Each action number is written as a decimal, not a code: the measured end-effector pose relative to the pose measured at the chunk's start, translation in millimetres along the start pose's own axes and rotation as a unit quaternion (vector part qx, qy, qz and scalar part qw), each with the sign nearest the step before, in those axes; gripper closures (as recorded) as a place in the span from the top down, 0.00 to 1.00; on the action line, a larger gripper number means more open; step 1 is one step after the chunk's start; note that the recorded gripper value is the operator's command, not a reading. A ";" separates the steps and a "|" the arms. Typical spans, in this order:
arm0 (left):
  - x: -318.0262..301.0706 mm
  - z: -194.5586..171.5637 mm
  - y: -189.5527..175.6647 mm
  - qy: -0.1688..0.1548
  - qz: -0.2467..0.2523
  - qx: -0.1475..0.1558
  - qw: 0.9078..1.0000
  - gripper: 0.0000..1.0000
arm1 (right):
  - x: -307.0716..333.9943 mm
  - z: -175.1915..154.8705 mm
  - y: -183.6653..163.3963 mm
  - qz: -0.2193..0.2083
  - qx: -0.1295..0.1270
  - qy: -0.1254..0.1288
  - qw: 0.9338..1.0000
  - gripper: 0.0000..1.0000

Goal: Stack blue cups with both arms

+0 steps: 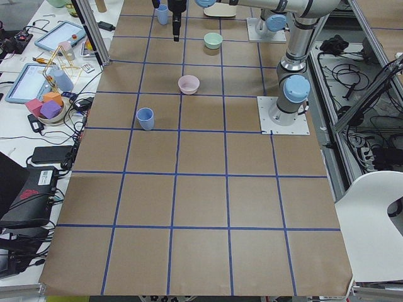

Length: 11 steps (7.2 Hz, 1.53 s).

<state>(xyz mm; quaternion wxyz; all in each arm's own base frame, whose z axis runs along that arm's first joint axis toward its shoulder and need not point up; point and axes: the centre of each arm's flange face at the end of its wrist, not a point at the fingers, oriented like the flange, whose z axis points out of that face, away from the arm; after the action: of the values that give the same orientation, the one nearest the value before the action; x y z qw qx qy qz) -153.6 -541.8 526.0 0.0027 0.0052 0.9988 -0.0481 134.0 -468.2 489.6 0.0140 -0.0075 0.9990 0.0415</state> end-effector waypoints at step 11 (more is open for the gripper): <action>-53.9 83.9 -67.2 -0.008 0.015 -0.014 1.000 1.00 | 1.0 5.6 -6.0 0.002 0.005 -0.001 1.000 1.00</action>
<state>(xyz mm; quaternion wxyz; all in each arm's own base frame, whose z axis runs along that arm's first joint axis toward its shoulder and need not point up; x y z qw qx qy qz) -100.0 -617.3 449.3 0.0111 0.0193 0.9992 -0.0343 133.2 -473.7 483.5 0.0151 -0.0049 0.9992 0.0370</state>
